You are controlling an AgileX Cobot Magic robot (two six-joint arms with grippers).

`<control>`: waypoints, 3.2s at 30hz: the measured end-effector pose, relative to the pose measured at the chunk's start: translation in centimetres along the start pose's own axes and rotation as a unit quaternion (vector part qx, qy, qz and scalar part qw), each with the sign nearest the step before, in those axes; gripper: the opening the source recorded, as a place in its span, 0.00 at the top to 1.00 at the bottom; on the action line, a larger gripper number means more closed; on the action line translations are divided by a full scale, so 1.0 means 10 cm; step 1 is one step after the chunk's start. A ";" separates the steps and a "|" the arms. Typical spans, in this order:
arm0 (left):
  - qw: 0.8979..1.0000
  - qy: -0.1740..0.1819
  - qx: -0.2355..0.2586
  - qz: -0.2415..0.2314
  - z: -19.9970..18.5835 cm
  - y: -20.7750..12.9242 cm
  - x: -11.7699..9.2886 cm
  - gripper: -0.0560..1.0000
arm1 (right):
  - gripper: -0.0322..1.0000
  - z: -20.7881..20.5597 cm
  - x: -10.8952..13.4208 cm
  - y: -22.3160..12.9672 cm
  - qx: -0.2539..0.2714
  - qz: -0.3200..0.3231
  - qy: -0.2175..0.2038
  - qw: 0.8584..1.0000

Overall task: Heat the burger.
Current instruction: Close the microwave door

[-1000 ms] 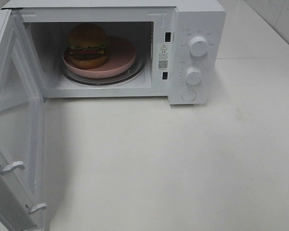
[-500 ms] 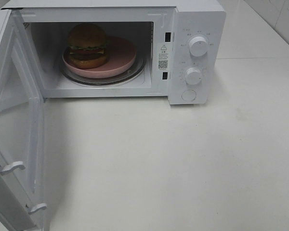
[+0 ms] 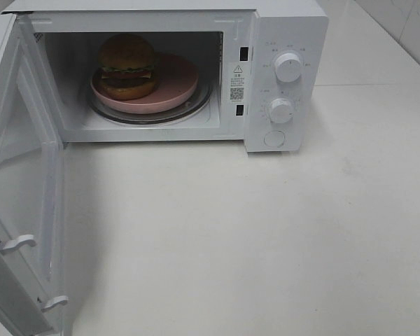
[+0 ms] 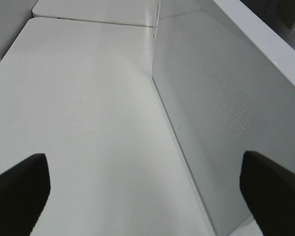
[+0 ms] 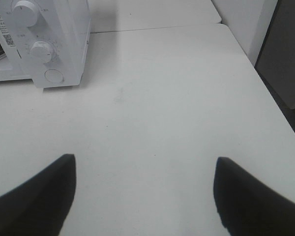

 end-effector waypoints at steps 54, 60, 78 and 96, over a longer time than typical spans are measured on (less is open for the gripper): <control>0.994 0.092 -0.052 0.038 0.57 0.44 0.19 0.95 | 0.24 0.00 0.00 0.00 0.000 0.000 0.000 1.000; 0.995 0.081 -0.055 0.032 0.83 0.39 0.21 0.95 | 0.24 0.00 0.00 0.00 0.000 0.000 0.000 1.000; 0.996 0.036 -0.073 -0.027 1.60 0.38 0.22 0.95 | 0.24 0.00 0.00 0.00 0.000 0.000 0.000 1.000; 0.991 -0.127 -0.033 -0.031 2.09 0.24 -0.14 0.95 | 0.24 0.00 0.00 0.00 0.000 0.000 0.000 1.000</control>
Point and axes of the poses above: a point on each arm's last joint axis where the gripper is mounted, z pointing out along that axis toward the gripper, x along the wrist's bending axis when the last joint is at zero, y = z × x, the point moved 2 cm from there along z, pointing out along that axis toward the gripper, and after that the axes turned 13 degrees about -z, right-handed, at the moved point
